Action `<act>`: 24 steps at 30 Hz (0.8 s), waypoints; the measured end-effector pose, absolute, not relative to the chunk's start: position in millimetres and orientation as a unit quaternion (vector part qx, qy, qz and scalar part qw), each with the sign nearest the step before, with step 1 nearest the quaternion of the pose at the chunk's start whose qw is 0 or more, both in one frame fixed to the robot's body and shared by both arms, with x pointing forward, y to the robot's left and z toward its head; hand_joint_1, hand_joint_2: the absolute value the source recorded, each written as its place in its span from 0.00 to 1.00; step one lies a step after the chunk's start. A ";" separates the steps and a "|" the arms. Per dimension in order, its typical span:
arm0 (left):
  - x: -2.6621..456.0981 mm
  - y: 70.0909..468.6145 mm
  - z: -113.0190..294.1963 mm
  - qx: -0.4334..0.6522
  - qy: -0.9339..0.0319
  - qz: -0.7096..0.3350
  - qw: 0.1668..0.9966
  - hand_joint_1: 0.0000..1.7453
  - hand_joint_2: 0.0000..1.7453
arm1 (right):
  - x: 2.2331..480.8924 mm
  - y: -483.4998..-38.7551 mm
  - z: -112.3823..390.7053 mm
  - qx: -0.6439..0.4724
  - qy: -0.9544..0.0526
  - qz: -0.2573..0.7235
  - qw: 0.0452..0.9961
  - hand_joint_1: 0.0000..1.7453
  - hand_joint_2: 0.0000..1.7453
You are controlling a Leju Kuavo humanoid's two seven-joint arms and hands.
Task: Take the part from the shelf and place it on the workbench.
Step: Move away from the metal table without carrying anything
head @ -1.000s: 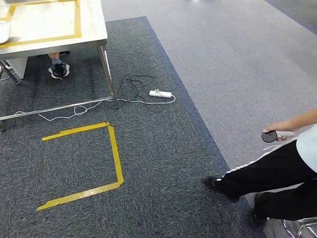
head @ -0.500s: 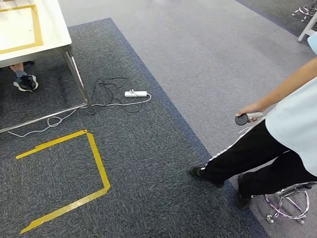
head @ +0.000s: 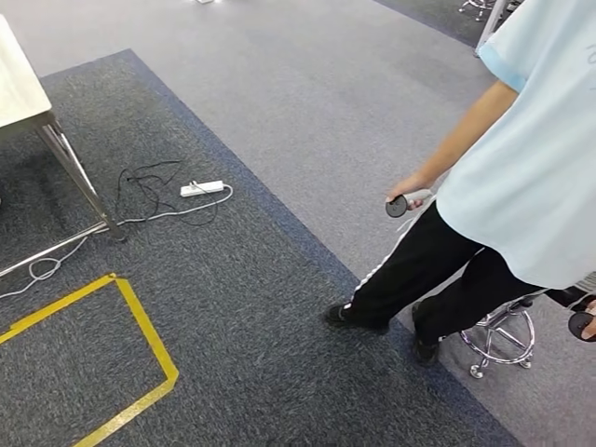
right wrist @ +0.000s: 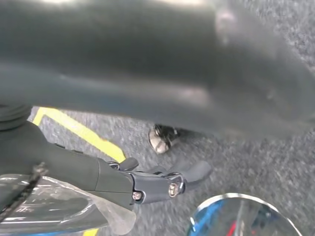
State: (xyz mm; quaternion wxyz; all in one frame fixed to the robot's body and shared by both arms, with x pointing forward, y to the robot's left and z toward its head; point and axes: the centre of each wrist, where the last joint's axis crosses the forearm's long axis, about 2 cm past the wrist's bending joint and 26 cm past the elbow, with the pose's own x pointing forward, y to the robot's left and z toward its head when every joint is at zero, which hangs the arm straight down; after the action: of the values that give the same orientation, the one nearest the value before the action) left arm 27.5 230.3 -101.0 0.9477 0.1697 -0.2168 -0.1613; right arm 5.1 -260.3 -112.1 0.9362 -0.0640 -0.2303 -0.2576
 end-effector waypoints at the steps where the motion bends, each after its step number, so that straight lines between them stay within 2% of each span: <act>1: 27.8 230.0 -100.9 0.170 -0.218 -0.162 0.947 0.00 0.00 | 3.8 -260.4 -112.1 -0.064 -0.229 -0.258 0.936 0.00 0.00; 24: 25.8 231.2 -101.3 0.174 -0.226 -0.168 0.944 0.00 0.00 | 5.8 -260.2 -112.0 -0.062 -0.231 -0.261 0.935 0.00 0.00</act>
State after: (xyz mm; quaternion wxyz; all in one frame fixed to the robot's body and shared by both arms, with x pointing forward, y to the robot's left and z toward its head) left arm 25.8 231.2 -101.3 0.9436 0.1735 -0.2264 -0.1681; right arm 5.8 -260.2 -112.0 0.9354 -0.0623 -0.2306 -0.2607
